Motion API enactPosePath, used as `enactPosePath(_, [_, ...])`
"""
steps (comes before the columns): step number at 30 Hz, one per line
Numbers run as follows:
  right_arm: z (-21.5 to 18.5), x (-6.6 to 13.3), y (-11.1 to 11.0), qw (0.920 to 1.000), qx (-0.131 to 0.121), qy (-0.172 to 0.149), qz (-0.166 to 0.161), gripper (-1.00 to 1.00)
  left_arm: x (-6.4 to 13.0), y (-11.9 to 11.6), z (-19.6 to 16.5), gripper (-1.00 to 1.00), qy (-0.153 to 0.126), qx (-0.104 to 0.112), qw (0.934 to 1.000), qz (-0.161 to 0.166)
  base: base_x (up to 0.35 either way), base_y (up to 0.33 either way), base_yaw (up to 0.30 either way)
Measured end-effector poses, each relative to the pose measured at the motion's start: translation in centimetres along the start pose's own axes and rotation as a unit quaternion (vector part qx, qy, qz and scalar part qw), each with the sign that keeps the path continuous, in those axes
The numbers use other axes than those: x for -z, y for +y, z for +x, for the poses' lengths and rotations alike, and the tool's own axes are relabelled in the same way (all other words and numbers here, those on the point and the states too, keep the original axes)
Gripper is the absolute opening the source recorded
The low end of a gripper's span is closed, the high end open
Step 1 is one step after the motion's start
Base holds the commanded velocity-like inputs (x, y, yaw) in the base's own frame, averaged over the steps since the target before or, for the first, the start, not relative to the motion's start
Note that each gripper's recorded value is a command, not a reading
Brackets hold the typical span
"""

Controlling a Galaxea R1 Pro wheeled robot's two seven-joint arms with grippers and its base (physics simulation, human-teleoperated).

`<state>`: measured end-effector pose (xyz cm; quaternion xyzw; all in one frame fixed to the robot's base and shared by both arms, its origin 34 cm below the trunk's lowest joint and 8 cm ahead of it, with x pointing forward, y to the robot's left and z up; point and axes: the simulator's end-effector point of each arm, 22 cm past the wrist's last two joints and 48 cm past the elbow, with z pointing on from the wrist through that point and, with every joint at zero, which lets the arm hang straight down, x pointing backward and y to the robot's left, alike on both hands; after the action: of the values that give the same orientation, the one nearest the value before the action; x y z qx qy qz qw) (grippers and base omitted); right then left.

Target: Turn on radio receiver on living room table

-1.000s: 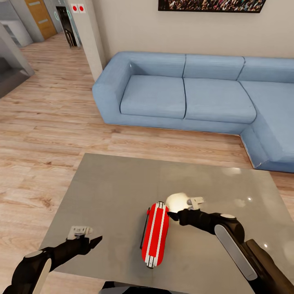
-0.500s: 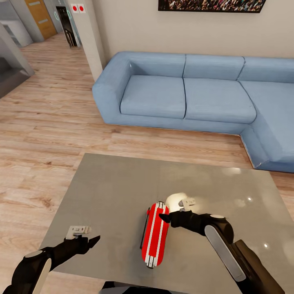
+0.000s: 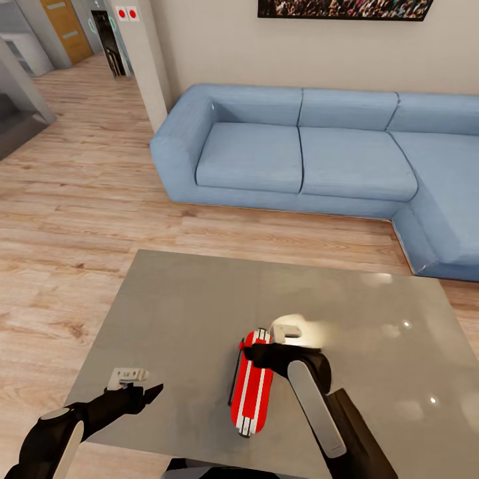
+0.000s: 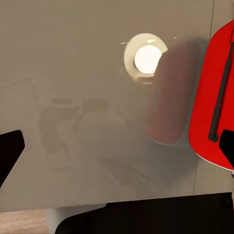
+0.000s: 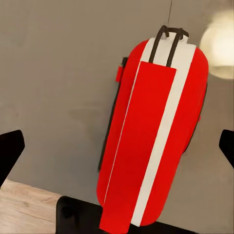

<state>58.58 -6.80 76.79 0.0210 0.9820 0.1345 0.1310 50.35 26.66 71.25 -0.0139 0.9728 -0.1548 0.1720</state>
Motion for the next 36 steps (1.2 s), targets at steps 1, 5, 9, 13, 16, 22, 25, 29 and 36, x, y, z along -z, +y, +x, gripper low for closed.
enactPosePath(1, [-0.1, 0.1, 0.3, 1.0000, -0.004, 0.000, 0.005, 1.00, 0.0, 0.0, 0.0, 1.00, 0.000, 0.000, 1.0000, 0.000, 0.000, 0.000, 0.000])
enactPosePath(5, [-0.2, 0.2, 0.3, 0.9996, -0.011, -0.001, 0.027, 1.00, 0.0, 0.0, 0.0, 1.00, 0.000, 0.000, 1.0000, 0.000, 0.000, 0.000, 0.000])
enactPosePath(9, [-0.3, 0.4, -0.8, 0.9983, -0.011, -0.002, 0.057, 1.00, 0.0, 0.0, 0.0, 1.00, 0.000, 0.000, 1.0000, 0.000, 0.000, 0.000, 0.000])
enactPosePath(13, [-0.3, 0.4, -1.4, 0.9975, -0.011, -0.002, 0.069, 1.00, 0.0, 0.0, 0.0, 1.00, 0.000, 0.000, 1.0000, 0.000, 0.000, 0.000, 0.000])
enactPosePath(16, [-0.3, 0.4, -1.5, 0.9973, -0.011, -0.001, 0.072, 1.00, 0.0, 0.0, 0.0, 1.00, 0.000, 0.000, 1.0000, 0.000, 0.000, 0.000, 0.000])
enactPosePath(22, [-0.2, 0.5, -1.8, 0.9968, -0.011, 0.000, 0.080, 1.00, 0.0, 0.0, 0.0, 1.00, 0.000, 0.000, 1.0000, 0.000, 0.000, 0.000, 0.000])
enactPosePath(25, [0.0, 0.5, -1.0, 0.9972, 0.000, 0.001, 0.075, 1.00, 0.0, 0.0, 0.0, 1.00, 0.000, 0.000, 1.0000, 0.000, 0.000, 0.000, 0.000])
enactPosePath(29, [0.1, 0.5, -0.5, 0.9974, 0.007, 0.002, 0.072, 1.00, 0.0, 0.0, 0.0, 1.00, 0.000, 0.000, 1.0000, 0.000, 0.000, 0.000, 0.000])
enactPosePath(36, [0.3, 0.4, -0.3, 0.9974, 0.011, 0.004, 0.071, 1.00, 0.0, 0.0, 0.0, 1.00, 0.000, 0.000, 1.0000, 0.000, 0.000, 0.000, 0.000])
